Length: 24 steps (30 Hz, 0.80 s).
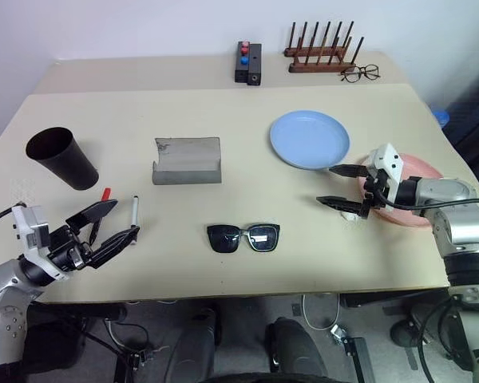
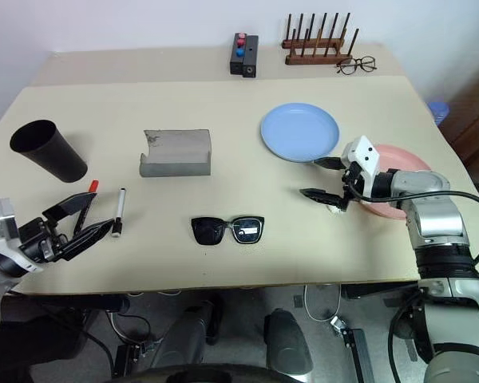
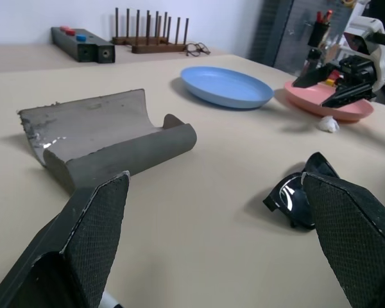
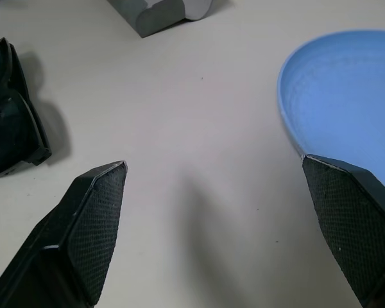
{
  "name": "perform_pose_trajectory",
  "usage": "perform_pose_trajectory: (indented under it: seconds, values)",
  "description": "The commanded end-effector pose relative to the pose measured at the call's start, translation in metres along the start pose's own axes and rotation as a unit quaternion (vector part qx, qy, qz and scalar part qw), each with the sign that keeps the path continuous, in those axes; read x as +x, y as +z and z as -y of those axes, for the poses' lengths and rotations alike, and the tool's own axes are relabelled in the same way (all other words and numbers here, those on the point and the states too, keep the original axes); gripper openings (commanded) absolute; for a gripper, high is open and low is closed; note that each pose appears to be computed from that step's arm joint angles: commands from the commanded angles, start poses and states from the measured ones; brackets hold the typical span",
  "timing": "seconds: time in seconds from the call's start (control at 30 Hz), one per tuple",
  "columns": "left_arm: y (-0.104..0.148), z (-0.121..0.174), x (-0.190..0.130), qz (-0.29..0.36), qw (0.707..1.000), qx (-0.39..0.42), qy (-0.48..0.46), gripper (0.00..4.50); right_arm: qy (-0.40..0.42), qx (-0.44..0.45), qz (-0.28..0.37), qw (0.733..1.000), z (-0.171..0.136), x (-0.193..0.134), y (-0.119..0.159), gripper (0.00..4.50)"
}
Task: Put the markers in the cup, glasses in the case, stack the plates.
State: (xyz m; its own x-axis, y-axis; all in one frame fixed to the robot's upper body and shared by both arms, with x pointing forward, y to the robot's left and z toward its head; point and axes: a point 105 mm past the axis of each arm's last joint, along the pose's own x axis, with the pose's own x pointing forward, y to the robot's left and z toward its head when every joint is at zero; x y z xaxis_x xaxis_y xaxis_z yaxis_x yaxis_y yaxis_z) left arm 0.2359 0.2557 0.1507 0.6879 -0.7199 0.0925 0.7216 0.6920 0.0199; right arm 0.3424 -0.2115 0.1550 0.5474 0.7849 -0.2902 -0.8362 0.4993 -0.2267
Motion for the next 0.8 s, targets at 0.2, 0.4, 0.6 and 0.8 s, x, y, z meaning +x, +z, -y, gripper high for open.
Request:
perform_pose_trajectory:
  seconds: [0.2,0.4,0.6,0.8]
  values:
    - [0.009,-0.003,-0.003,0.007,1.000,0.025,0.009,4.50,-0.004,-0.040,0.019,0.999,0.005,0.003,0.019,4.43]
    - [0.012,-0.009,-0.013,-0.013,0.999,0.037,0.037,4.50,0.015,-0.054,0.039,0.998,-0.007,0.019,0.027,4.43]
    - [0.030,-0.030,-0.036,-0.025,0.992,0.049,0.113,4.50,0.041,-0.053,0.074,0.995,-0.027,0.048,0.040,4.43]
    - [0.053,-0.053,-0.031,-0.021,0.979,0.050,0.196,4.50,0.059,-0.041,0.121,0.990,-0.053,0.063,0.063,4.43]
